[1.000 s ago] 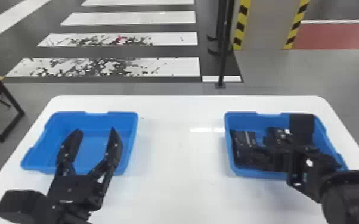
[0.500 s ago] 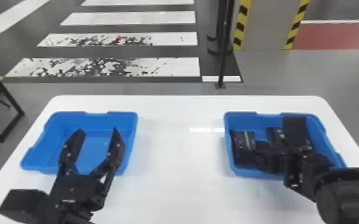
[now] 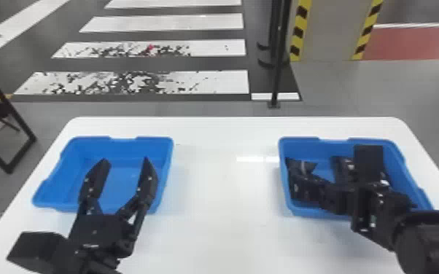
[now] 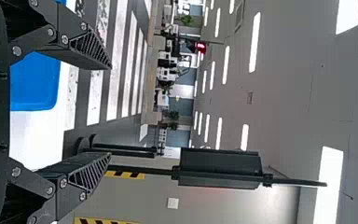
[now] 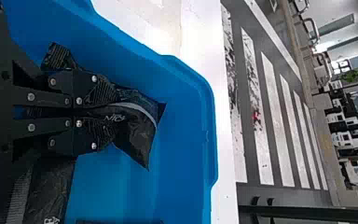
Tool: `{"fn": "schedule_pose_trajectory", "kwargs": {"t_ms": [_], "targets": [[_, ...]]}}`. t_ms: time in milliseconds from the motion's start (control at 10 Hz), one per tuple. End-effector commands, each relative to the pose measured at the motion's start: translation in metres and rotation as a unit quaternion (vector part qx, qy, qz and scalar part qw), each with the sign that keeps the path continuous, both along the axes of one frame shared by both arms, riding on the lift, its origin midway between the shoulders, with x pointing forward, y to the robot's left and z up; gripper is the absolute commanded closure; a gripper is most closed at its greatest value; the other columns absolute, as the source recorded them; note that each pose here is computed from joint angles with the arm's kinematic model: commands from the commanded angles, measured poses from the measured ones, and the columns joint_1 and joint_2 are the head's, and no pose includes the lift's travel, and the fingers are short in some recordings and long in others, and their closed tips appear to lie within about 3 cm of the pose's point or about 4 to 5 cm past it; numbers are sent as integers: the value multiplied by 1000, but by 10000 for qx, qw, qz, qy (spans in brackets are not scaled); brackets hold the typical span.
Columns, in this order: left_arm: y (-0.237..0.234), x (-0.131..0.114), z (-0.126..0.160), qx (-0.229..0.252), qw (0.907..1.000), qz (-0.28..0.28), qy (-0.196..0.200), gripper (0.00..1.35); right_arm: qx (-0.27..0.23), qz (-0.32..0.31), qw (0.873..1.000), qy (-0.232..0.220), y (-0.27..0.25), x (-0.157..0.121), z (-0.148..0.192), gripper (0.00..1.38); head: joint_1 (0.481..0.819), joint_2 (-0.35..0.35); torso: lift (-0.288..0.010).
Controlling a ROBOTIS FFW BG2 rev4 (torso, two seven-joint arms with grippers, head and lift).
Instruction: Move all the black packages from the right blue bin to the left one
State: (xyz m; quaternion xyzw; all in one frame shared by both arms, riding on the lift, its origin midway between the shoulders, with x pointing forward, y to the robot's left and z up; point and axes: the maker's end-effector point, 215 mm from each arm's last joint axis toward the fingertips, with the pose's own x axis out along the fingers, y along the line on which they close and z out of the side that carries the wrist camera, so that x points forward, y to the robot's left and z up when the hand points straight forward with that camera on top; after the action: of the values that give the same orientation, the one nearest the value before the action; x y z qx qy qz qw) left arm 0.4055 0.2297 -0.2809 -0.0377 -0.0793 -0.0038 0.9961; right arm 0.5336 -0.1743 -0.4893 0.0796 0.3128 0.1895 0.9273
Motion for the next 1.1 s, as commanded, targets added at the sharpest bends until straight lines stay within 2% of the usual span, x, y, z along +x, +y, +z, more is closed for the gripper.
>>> {"fn": "schedule_pose_trajectory", "kwargs": {"t_ms": [0,100,300,500,700,900,1000], "targets": [[1,-1,0,-16,10000,10,-23,414,209,-153,9997,19,-9,-9,1,1139,695,66,-140],[3,-1,2,-28,10000,28,-59,414,227,-251,9994,-122,-19,-13,13,1139,695,65,-140],[7,-3,-2,-176,9997,80,-124,414,58,-532,9952,-821,-49,-9,56,1139,695,47,-140],[4,-3,1,-175,9997,41,-187,414,454,-489,9890,-1324,-44,4,93,1139,695,20,-140],[4,-2,1,-173,9996,35,-200,414,954,-249,9792,-1773,-29,13,129,1139,695,21,-140],[2,1,6,-422,9988,-38,-251,409,1901,844,9601,-1871,45,2,165,1139,695,48,-140],[0,4,3,-769,9967,-135,-206,409,2317,1436,9466,-1721,80,-5,169,1138,695,86,-140]]}}
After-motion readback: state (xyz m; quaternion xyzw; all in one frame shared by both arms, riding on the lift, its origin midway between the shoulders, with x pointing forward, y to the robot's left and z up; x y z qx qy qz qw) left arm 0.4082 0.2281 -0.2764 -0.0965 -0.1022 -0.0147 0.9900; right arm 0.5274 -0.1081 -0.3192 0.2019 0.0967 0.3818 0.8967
